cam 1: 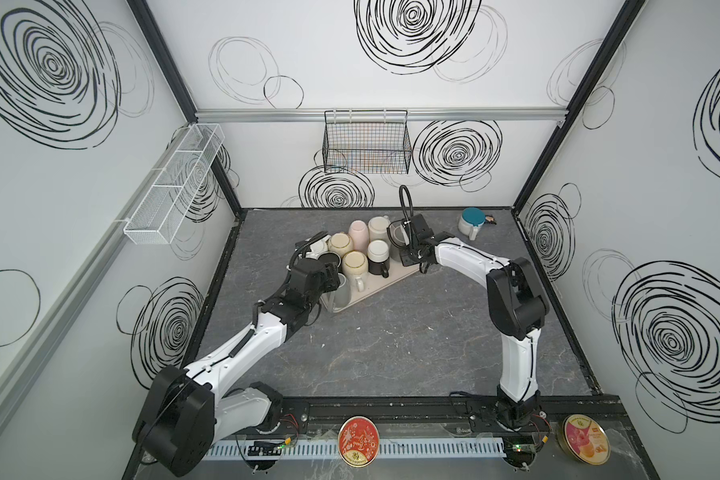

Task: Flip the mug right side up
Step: 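Lift the grey mug off the tray with the right gripper, then pass the grey mug to the left gripper while the right gripper releases and withdraws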

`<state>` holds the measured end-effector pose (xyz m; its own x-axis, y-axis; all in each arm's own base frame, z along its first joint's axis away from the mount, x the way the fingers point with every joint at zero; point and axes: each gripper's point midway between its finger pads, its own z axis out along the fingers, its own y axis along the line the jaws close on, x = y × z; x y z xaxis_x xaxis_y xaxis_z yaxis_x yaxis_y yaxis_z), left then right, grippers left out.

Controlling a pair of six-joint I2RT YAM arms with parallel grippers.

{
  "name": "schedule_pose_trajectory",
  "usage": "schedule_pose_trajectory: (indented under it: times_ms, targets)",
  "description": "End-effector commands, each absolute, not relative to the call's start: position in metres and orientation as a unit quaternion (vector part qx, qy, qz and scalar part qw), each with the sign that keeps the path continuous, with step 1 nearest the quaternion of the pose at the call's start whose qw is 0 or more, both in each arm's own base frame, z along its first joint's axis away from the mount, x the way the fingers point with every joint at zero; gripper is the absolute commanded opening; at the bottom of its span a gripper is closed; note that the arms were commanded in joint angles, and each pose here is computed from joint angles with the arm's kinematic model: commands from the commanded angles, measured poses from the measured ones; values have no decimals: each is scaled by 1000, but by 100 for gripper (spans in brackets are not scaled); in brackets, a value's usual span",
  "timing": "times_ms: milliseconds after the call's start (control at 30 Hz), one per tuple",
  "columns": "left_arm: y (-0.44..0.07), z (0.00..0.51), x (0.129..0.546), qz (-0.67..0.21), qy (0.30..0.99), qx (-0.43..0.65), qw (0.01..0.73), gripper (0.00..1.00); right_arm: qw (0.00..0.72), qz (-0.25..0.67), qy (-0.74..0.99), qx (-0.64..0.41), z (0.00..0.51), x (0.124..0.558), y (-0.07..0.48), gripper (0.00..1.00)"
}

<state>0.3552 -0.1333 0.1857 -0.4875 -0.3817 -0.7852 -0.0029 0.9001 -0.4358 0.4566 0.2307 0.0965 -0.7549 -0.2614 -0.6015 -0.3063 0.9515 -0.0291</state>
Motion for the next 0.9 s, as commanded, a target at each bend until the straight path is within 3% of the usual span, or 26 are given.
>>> schedule_pose_trajectory:
  times_ms: [0, 200, 467, 733, 867]
  targets:
    - [-152, 221, 357, -242, 804, -88, 537, 59, 469, 127, 863, -135, 204, 473, 253, 0]
    - [-169, 250, 350, -257, 778, -41, 572, 59, 558, 196, 795, -133, 254, 448, 252, 0]
    - [-188, 285, 333, -323, 719, 2, 615, 61, 611, 293, 718, -161, 322, 407, 262, 0]
    - [-214, 321, 316, -395, 665, 75, 629, 84, 621, 444, 630, -144, 387, 369, 256, 0]
    - [-235, 340, 311, -463, 636, 99, 609, 86, 601, 514, 591, -159, 408, 355, 260, 0]
